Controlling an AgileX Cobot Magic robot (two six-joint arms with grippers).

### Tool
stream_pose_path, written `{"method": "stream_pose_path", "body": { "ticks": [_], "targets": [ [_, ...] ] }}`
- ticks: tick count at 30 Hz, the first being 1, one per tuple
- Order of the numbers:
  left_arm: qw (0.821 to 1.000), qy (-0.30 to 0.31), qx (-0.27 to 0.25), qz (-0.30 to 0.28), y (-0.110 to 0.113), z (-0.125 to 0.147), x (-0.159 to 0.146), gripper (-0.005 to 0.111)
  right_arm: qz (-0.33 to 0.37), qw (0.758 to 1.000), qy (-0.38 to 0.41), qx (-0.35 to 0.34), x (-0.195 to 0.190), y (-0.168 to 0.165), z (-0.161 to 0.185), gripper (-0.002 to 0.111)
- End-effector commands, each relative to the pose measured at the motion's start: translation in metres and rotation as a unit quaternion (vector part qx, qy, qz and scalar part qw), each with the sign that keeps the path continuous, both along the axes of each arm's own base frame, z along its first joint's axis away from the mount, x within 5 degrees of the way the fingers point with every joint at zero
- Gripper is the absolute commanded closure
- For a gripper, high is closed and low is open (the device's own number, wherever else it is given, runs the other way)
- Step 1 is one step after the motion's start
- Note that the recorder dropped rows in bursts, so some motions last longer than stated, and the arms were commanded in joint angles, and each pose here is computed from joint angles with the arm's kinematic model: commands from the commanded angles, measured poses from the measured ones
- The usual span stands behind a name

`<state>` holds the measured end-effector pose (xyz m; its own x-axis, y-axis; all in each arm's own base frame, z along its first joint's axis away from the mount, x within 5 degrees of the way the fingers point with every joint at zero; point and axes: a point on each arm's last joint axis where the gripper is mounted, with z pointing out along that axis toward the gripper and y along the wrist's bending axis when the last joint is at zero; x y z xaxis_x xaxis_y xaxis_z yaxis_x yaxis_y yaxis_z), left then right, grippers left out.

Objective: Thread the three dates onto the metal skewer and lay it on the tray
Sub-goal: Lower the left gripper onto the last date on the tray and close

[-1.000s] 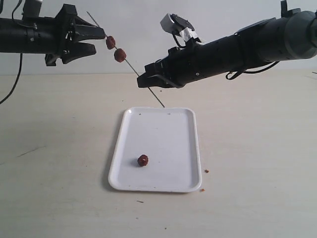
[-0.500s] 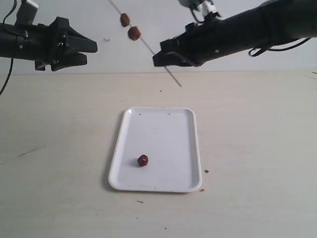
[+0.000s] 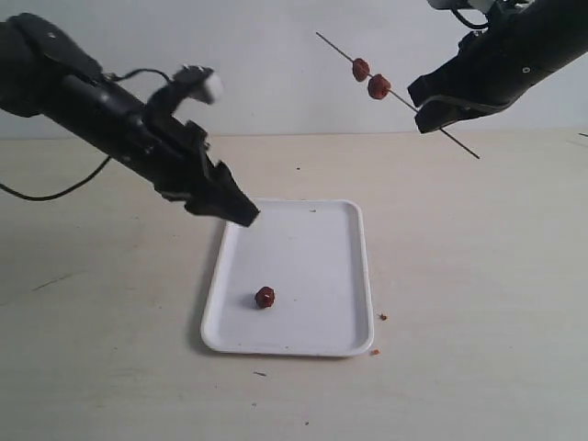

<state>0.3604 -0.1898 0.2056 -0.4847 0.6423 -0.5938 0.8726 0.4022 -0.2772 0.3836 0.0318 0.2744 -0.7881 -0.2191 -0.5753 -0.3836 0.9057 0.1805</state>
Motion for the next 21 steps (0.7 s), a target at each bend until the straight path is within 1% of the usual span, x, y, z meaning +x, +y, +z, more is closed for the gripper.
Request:
{"method": "stream_pose_path", "body": {
  "ticks": [1, 3, 5, 8, 10, 13, 14, 16, 17, 19, 21],
  "targets": [
    [0.984, -0.08, 0.134, -0.081, -0.033, -0.008, -0.022, 0.05, -0.004, 1.0, 0.001, -0.008, -0.001, -0.003, 0.003, 0.108],
    [0.976, -0.103, 0.175, -0.08, -0.046, -0.011, -0.029, 0.05, -0.006, 1.0, -0.002, -0.005, 0.0, -0.003, 0.004, 0.108],
    [0.968, -0.128, 0.201, -0.082, -0.057, -0.012, -0.035, 0.05, -0.007, 1.0, -0.005, -0.006, 0.0, -0.003, 0.004, 0.108],
    [0.965, -0.143, 0.201, -0.088, -0.075, -0.015, -0.045, 0.05, -0.008, 1.0, -0.006, -0.006, 0.0, -0.003, 0.004, 0.108],
    [0.969, -0.137, 0.193, -0.072, -0.084, -0.018, -0.049, 0.05, -0.008, 1.0, -0.006, -0.005, 0.0, -0.003, 0.004, 0.108],
    [0.979, -0.11, 0.174, 0.0, -0.091, -0.023, -0.048, 0.05, -0.009, 1.0, -0.006, 0.0, 0.0, -0.002, 0.004, 0.108],
    [0.981, -0.09, 0.167, 0.037, -0.091, -0.026, -0.047, 0.05, -0.01, 1.0, -0.006, 0.002, 0.0, -0.002, 0.004, 0.108],
    [0.981, -0.058, 0.16, 0.089, -0.093, -0.032, -0.045, 0.05, -0.011, 1.0, -0.006, 0.005, 0.0, -0.002, 0.004, 0.108],
    [0.979, -0.03, 0.154, 0.129, -0.094, -0.035, -0.044, 0.05, -0.011, 1.0, -0.006, 0.005, 0.0, -0.002, 0.004, 0.108],
    [0.973, 0.001, 0.148, 0.176, -0.095, -0.04, -0.042, 0.05, -0.011, 1.0, -0.006, 0.005, 0.0, -0.002, 0.004, 0.108],
    [0.962, 0.042, 0.141, 0.232, -0.097, -0.045, -0.04, 0.05, -0.011, 1.0, -0.006, 0.005, 0.0, -0.002, 0.004, 0.108]
  ]
}}
